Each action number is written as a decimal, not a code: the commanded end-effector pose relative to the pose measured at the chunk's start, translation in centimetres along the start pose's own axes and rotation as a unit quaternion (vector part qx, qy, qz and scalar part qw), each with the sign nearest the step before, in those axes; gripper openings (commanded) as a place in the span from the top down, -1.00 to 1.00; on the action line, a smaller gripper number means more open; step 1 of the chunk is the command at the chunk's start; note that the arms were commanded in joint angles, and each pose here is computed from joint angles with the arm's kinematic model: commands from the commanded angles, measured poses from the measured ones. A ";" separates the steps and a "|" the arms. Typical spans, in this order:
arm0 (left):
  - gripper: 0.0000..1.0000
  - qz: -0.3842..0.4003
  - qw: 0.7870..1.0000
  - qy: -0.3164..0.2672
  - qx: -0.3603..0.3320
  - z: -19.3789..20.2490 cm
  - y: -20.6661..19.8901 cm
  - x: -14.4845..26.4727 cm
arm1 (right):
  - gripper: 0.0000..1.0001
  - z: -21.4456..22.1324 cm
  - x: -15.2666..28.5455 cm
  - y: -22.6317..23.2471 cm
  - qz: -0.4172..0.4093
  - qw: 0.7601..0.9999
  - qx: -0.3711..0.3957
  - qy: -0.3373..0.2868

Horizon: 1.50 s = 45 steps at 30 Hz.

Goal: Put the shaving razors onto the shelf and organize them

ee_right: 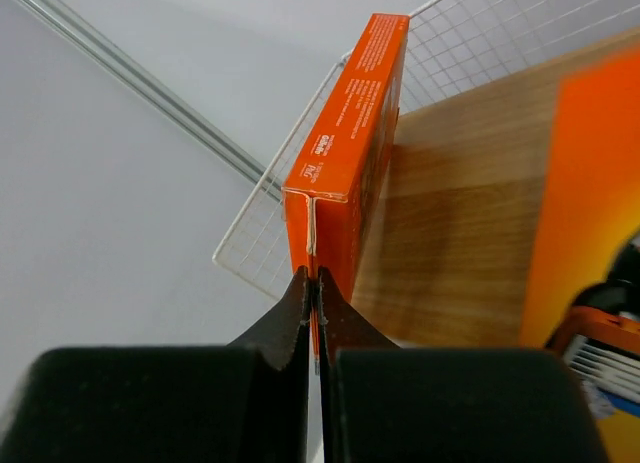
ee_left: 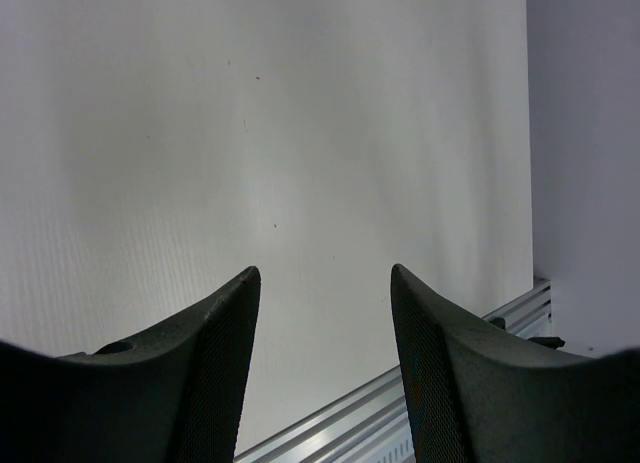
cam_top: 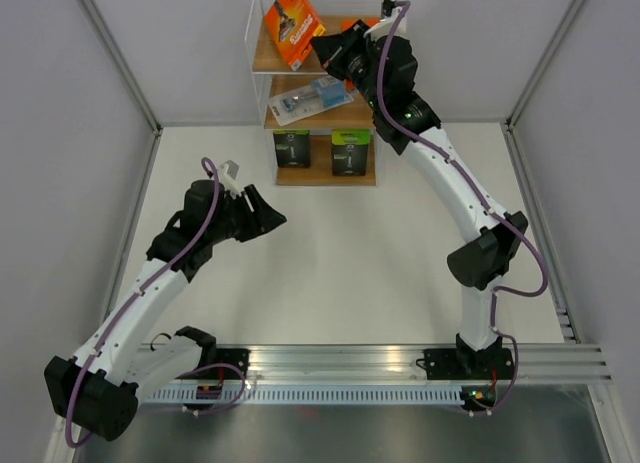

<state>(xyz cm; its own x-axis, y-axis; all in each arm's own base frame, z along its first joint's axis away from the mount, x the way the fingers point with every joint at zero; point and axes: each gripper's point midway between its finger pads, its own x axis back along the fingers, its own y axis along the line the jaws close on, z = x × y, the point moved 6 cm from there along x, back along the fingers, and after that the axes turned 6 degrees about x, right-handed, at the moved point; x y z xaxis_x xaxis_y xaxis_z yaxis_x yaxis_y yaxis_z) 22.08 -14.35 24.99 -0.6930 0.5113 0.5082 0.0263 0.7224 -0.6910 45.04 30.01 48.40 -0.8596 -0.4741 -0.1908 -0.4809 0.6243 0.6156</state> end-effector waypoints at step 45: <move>-0.23 0.043 0.997 -0.057 -0.024 -1.4 -1.6 2.1 | 0.16 9.3 -0.8 4.9 0.167 0.927 -0.311 -0.125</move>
<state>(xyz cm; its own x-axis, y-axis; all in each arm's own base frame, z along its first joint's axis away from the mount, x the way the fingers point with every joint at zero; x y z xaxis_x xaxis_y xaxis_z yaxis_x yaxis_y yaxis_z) 21.45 -14.02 26.97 -0.7360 0.5213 0.4319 0.0816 0.7016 -0.7078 41.80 39.29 44.08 -0.9900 -0.1350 -0.0401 -0.0680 0.2087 0.9756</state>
